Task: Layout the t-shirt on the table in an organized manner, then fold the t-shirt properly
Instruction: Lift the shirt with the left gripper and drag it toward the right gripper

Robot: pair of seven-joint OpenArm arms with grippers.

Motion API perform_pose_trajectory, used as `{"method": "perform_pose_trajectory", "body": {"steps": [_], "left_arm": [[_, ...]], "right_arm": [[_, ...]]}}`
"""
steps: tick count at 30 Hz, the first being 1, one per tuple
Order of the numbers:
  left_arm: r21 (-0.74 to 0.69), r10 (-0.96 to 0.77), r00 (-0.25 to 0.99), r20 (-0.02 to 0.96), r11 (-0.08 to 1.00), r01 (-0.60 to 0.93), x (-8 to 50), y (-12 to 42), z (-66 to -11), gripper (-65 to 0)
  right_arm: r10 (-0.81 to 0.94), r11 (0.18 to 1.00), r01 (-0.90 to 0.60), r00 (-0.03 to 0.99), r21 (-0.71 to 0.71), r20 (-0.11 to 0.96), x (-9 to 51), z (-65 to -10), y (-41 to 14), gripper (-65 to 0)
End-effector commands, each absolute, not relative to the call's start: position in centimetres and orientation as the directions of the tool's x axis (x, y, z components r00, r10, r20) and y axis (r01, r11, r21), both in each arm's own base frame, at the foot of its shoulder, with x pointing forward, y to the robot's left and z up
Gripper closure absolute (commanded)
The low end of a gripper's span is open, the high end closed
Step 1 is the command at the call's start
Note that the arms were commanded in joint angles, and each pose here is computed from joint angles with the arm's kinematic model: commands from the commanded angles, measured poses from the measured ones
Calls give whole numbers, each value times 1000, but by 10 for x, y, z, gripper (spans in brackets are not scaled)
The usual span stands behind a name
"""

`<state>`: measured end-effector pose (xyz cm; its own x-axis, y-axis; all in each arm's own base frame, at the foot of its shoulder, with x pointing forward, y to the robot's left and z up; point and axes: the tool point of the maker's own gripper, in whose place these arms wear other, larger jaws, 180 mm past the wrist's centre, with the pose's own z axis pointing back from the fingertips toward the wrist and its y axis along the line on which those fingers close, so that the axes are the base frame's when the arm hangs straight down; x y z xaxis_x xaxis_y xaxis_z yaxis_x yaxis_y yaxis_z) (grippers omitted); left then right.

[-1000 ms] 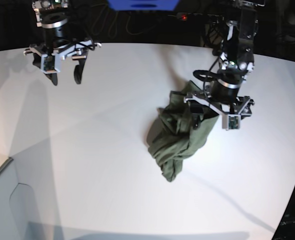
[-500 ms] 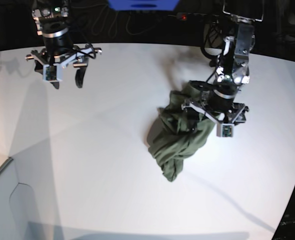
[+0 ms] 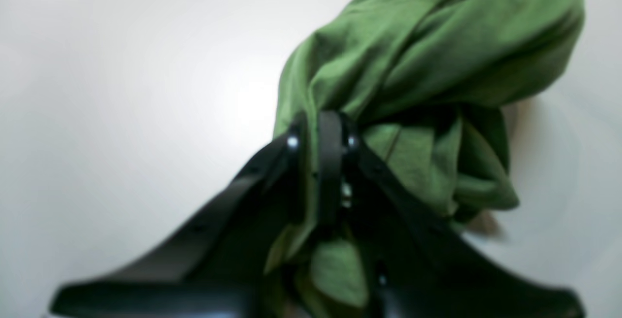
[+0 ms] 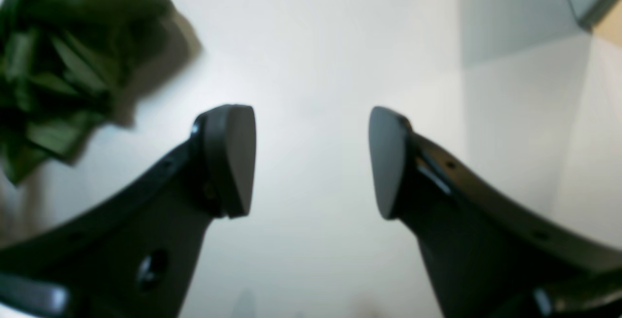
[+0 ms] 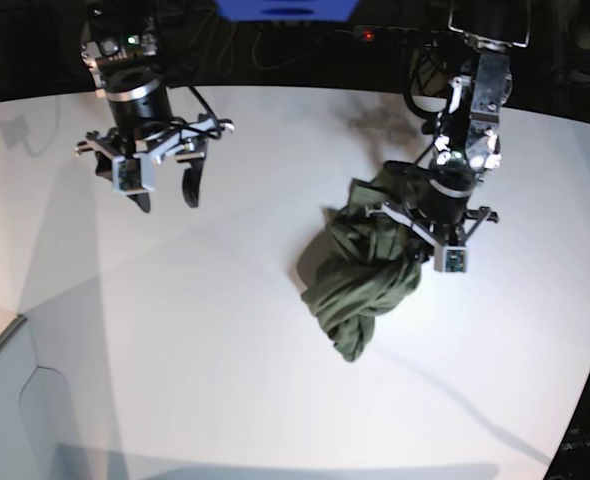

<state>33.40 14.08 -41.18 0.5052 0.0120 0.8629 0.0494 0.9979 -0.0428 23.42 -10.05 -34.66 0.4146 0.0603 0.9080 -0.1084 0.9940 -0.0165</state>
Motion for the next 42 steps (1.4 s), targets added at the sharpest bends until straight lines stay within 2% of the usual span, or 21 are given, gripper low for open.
{"method": "perform_pose_trajectory", "body": {"steps": [1,10,19,21,26,28,39,41,42], "left_arm": [[-31,7,473,881,999,43,336,146,-402,-3],[3,16,428,903,999,-44,307,188,-376,-3],[24,51,516,855,990,-137,274,222,-410,-7],[24,52,519,853,990,-138,271,222,-410,-50],[-3,83,523,848,988,-153,268,215,-415,-279],[-5,87,525,847,988,-155,268,214,-416,-321],[-33,122,556,822,985,-168,278,207,-437,-317],[-34,123,554,824,985,-169,280,207,-437,-262],[-34,123,552,825,985,-168,280,207,-436,-205]], "right_arm": [[56,992,-130,372,-8,927,241,-337,-92,-370],[61,973,-231,368,27,928,263,-350,-48,-371],[60,930,-362,335,70,940,261,-339,7,-372],[62,923,-379,333,73,941,260,-339,13,-372],[85,908,-411,363,77,928,254,-354,25,-372],[89,904,-419,370,80,925,252,-357,28,-373],[85,904,-421,345,73,935,261,-350,30,-373],[86,904,-421,346,73,934,261,-350,30,-373],[87,904,-422,346,72,934,261,-350,29,-373]]}}
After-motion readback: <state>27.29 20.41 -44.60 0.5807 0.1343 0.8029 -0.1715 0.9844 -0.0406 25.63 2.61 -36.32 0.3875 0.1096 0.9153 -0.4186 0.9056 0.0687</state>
